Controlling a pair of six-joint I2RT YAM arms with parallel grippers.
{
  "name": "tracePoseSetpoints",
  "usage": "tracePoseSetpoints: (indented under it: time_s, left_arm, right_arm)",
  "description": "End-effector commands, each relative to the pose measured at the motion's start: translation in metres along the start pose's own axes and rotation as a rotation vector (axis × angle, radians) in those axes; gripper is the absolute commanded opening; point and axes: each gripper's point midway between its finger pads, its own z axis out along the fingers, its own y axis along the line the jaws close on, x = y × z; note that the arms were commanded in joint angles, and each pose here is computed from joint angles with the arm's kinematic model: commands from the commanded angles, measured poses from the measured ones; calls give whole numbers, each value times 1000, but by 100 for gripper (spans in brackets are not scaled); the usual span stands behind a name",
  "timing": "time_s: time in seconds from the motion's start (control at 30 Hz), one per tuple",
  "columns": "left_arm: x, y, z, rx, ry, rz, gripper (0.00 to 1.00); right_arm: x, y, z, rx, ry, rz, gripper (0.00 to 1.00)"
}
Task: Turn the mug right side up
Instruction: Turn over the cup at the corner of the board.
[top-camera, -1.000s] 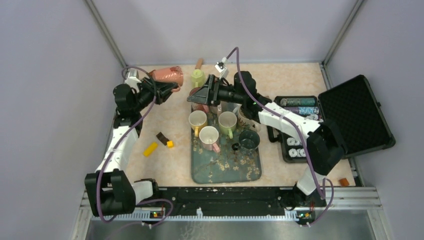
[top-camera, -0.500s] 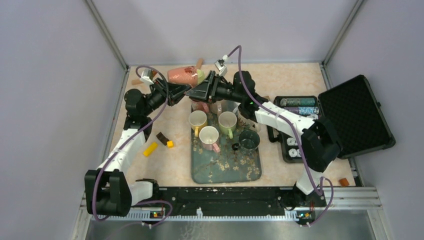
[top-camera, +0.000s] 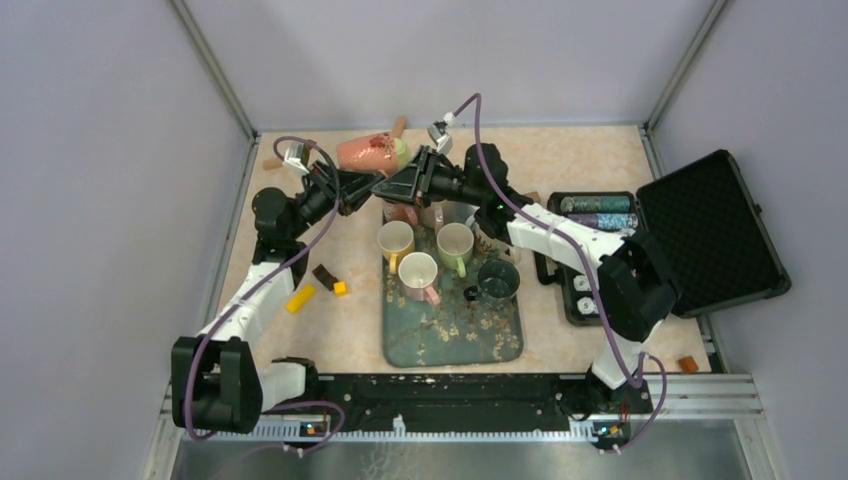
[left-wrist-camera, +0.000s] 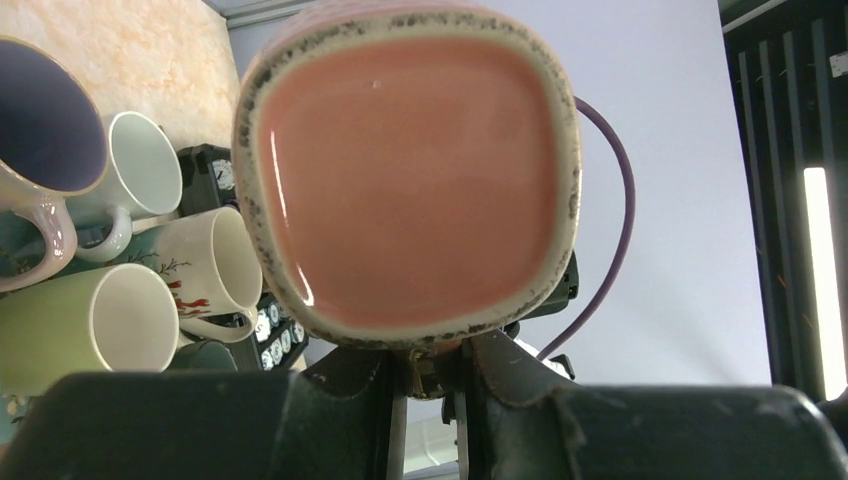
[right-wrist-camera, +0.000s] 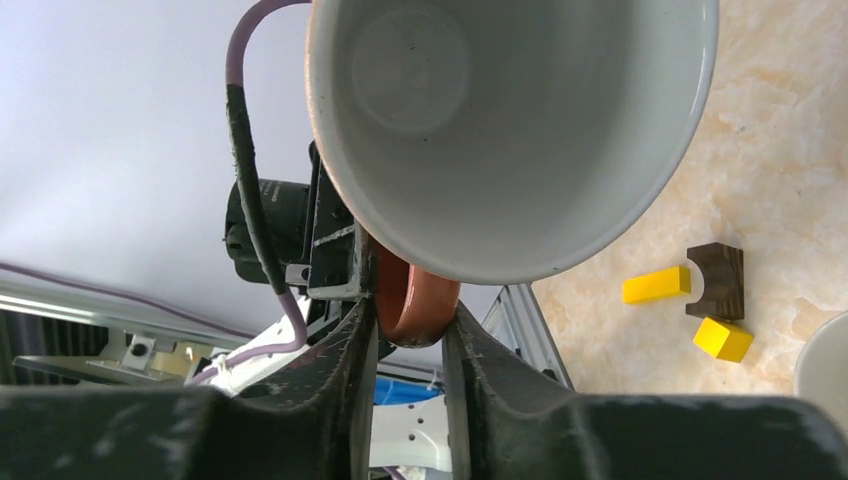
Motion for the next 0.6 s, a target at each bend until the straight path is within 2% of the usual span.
tracePoseSetpoints:
  time_s: [0.0, 0.07, 0.13, 0.33, 0.37, 0.47, 0.57]
  left_arm:
    - [22, -42, -10, 156, 77, 151, 0]
    - [24, -41, -12, 158, 84, 159, 0]
    - [26, -40, -13, 158, 94, 174, 0]
    - [26, -38, -13, 134, 95, 249, 0]
    - [25, -37, -12, 124, 87, 257, 3]
    - [23, -37, -12, 114, 67, 271, 21]
    - [21, -36, -12, 110, 56, 278, 34]
  right_arm:
    - [-25, 28, -1, -75, -90, -63, 22]
    - [-26, 27, -2, -63, -90, -79, 14]
    - [-26, 27, -2, -50, -91, -99, 2]
    - [-28, 28, -10, -4, -107, -175, 0]
    - [-27, 27, -11, 0, -106, -182, 0]
    - [-26, 30, -12, -4, -104, -202, 0]
    - [-24, 32, -13, -5, -96, -218, 0]
